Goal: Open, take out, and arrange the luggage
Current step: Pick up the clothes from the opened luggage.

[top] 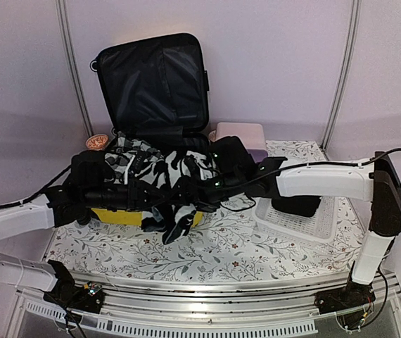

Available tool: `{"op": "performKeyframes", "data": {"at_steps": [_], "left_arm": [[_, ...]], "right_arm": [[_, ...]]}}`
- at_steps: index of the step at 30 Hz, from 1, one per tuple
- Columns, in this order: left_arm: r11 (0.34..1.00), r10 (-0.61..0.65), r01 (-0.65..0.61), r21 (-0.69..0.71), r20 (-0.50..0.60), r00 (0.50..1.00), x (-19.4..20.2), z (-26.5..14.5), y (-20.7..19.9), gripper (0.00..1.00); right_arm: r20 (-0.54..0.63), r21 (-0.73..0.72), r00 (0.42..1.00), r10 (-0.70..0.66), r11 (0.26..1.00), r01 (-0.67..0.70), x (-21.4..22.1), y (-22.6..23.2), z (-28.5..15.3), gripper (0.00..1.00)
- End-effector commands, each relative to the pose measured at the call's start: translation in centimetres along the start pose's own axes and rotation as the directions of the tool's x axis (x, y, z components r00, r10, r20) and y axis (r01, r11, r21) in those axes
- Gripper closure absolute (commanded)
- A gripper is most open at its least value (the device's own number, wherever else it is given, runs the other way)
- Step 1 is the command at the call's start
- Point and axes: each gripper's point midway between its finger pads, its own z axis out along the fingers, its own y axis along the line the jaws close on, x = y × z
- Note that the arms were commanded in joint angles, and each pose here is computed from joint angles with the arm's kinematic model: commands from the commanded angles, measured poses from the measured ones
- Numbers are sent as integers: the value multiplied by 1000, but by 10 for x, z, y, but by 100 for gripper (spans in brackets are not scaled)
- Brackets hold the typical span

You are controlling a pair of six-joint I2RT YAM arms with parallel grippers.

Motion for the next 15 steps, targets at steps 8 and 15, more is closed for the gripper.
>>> {"op": "performKeyframes", "data": {"at_steps": [8, 15], "left_arm": [[950, 39, -47, 308, 30, 999, 15, 22, -63, 72], [981, 155, -177, 74, 234, 960, -38, -16, -63, 64]], "right_arm": [[16, -27, 1000, 5, 1000, -5, 0, 5, 4, 43], [55, -7, 998, 8, 1000, -7, -2, 1, -9, 95]]}}
